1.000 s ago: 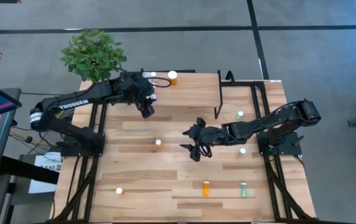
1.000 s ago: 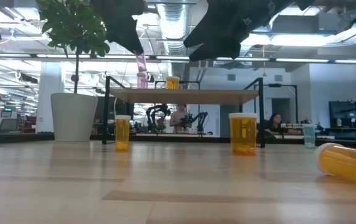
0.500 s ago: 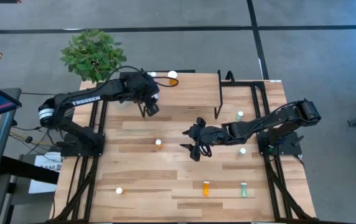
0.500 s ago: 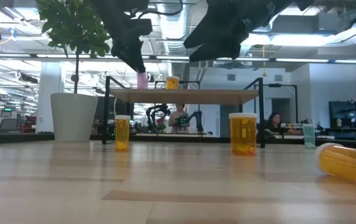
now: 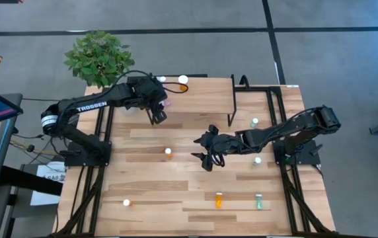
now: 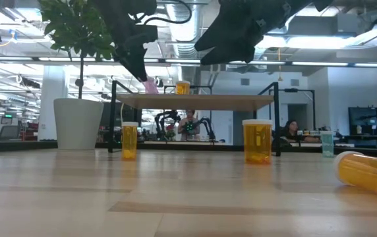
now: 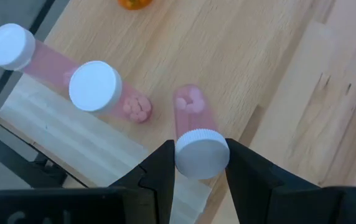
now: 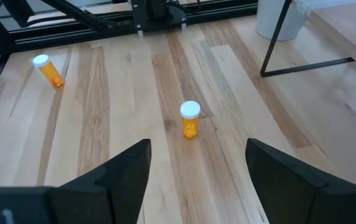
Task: Pick and place medicine bottles onto shelf by color
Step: Put the pink pill bottle on the shelf aligned with the other pink bottle
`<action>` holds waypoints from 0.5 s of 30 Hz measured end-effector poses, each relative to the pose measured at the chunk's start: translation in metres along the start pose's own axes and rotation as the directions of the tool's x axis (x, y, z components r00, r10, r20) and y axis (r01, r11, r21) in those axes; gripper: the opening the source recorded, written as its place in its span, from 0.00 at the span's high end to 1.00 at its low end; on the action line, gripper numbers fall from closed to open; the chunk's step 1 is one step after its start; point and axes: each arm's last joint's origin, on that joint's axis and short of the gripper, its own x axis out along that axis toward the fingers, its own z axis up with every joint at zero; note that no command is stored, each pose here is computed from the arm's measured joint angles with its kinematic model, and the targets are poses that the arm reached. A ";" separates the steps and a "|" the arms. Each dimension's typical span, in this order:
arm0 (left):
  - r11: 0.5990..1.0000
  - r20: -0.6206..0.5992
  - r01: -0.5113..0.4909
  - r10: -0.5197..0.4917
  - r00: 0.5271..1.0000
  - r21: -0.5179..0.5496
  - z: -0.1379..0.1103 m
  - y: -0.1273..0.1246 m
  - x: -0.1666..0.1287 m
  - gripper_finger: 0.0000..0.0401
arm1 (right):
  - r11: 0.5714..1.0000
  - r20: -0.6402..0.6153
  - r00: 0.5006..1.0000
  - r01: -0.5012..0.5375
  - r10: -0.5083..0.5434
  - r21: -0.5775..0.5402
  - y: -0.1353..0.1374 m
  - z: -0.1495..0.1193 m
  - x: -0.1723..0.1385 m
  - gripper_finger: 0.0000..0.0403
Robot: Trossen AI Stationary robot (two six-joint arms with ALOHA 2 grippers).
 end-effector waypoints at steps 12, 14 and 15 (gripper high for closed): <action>1.000 -0.033 -0.001 0.001 0.999 -0.007 0.007 0.005 -0.023 0.73 | 1.000 0.000 1.000 0.002 -0.002 0.001 -0.001 0.000 0.000 0.29; 1.000 -0.030 0.001 -0.001 1.000 -0.007 0.010 0.006 -0.029 0.73 | 1.000 0.000 1.000 0.002 -0.002 0.001 -0.001 0.000 0.000 0.29; 1.000 -0.030 0.002 -0.003 1.000 -0.003 0.011 0.006 -0.031 0.73 | 1.000 0.000 1.000 0.001 -0.001 0.001 -0.001 0.000 0.000 0.29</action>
